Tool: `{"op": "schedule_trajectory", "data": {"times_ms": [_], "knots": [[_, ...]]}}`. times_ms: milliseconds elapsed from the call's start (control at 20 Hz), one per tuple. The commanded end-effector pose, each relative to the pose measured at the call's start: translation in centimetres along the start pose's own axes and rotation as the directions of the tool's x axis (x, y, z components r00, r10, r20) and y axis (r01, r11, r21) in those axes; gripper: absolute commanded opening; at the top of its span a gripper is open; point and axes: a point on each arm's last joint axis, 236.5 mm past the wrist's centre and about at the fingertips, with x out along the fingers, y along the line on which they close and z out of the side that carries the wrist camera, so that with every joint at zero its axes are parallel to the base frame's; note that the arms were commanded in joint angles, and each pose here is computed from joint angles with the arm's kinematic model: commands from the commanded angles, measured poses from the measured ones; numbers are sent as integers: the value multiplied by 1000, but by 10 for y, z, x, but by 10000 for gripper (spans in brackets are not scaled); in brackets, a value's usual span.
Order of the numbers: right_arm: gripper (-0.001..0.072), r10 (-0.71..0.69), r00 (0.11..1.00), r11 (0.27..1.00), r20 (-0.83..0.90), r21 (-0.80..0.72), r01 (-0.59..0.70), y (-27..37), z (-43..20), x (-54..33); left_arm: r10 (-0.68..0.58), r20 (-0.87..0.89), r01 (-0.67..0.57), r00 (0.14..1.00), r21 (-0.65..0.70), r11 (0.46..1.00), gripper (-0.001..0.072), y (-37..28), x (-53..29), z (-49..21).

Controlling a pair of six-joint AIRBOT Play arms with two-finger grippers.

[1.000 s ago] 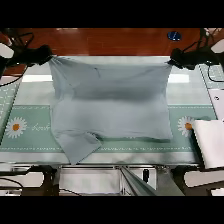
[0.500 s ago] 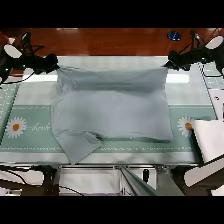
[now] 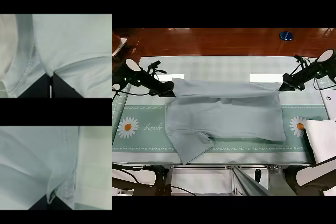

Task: Fold the shirts.

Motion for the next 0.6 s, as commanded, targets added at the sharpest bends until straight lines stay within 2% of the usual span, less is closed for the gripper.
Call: {"op": "schedule_trajectory", "data": {"times_ms": [0,50,100,250,350,400,550], "knots": [[113,-14,1000,998,-12,61,15,-8,-9,25,-4,-63,2,998,-36,999,59,4,11,-16],[393,-8,1000,997,-13,79,9,-5,-10,24,-7,-73,2,997,-58,998,316,3,11,-19],[416,-5,1000,998,-19,66,6,-3,-12,21,-8,-101,2,995,-56,998,507,3,9,-25],[416,-71,997,997,5,24,71,-15,-23,-21,56,-87,-59,995,-35,998,511,18,-18,-29],[416,-169,983,985,77,38,166,-38,-34,-60,64,-11,-64,998,-61,996,511,27,-43,-31],[416,-183,973,982,138,71,174,-46,-42,-75,65,6,-64,998,-79,995,511,34,-51,-44],[416,-127,938,977,321,202,63,-49,-78,-79,19,-7,-20,1000,-237,971,510,56,-45,-112]]}}
